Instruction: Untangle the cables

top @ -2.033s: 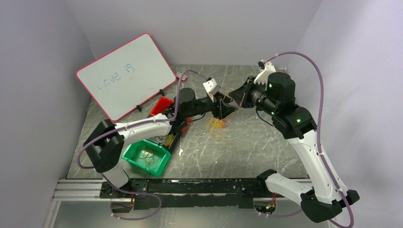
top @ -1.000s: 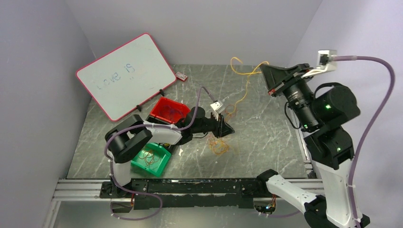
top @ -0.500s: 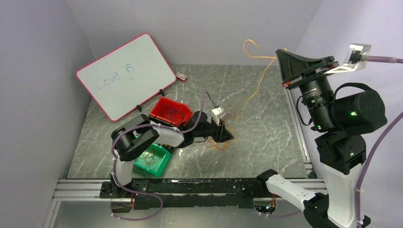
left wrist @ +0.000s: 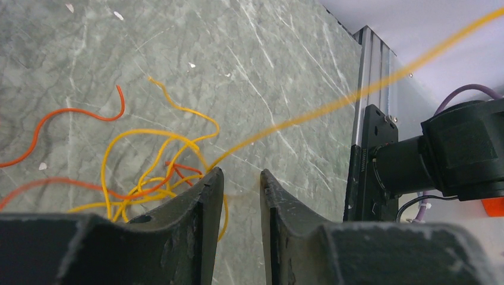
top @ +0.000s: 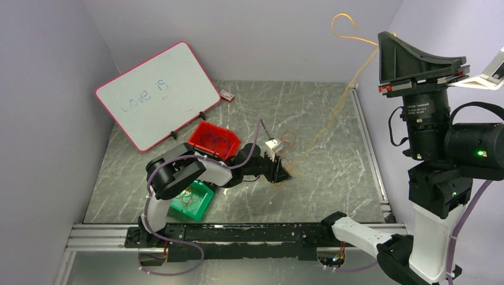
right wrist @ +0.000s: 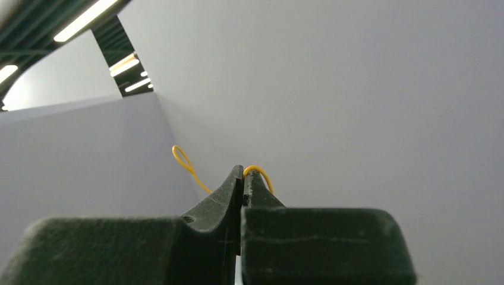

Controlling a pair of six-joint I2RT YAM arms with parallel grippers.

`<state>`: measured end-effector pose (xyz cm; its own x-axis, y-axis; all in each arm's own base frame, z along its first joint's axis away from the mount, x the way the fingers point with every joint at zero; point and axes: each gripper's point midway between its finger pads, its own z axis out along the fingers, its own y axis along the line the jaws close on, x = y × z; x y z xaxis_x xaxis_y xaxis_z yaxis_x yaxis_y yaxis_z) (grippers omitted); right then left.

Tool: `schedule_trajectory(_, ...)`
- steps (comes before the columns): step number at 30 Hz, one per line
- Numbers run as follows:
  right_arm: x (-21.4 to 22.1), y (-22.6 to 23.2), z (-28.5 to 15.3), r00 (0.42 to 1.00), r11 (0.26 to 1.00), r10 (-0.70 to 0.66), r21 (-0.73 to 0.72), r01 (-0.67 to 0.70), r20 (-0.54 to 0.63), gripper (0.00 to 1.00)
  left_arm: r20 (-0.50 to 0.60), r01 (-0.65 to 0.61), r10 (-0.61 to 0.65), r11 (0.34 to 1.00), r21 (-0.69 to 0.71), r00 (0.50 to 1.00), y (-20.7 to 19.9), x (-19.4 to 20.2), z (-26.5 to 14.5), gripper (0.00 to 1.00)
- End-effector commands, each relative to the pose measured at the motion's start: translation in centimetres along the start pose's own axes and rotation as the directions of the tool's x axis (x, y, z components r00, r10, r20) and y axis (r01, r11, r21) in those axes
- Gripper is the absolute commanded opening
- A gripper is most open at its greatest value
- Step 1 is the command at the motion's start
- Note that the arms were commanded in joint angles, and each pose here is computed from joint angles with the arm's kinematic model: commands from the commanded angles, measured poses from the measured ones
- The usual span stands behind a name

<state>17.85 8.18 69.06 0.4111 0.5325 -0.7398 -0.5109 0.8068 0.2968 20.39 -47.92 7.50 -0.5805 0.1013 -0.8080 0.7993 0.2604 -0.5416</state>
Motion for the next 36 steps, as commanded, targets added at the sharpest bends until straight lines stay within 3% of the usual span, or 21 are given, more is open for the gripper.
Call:
schedule_trajectory(1,-3.8,1.3,0.5,0.992,0.999,-0.004,-0.047,0.010,0.127,0.00,-0.001,0.002,-0.002,1.000,0.008,1.000,0.1,1.0,0.4,0.35)
schedule_trajectory(12,-7.6,2.9,1.6,0.969,0.994,0.005,-0.103,0.021,0.248,0.00,-0.033,0.022,-0.022,1.000,-0.010,0.999,0.8,3.0,0.5,0.36)
schedule_trajectory(20,-5.4,2.2,2.4,0.983,0.997,-0.011,-0.075,0.025,0.181,0.00,-0.009,0.006,-0.006,0.999,-0.036,1.000,0.1,0.7,0.1,0.38)
schedule_trajectory(27,-3.2,1.1,2.0,0.991,0.999,-0.019,-0.038,0.024,0.130,0.00,-0.032,-0.054,0.048,0.975,-0.217,0.998,0.8,-3.0,-1.9,0.56)
schedule_trajectory(36,-0.4,-0.4,1.5,0.997,0.999,-0.034,0.013,0.033,0.064,0.00,-0.061,-0.128,0.114,0.918,-0.376,0.992,0.8,-6.4,-5.8,0.65)
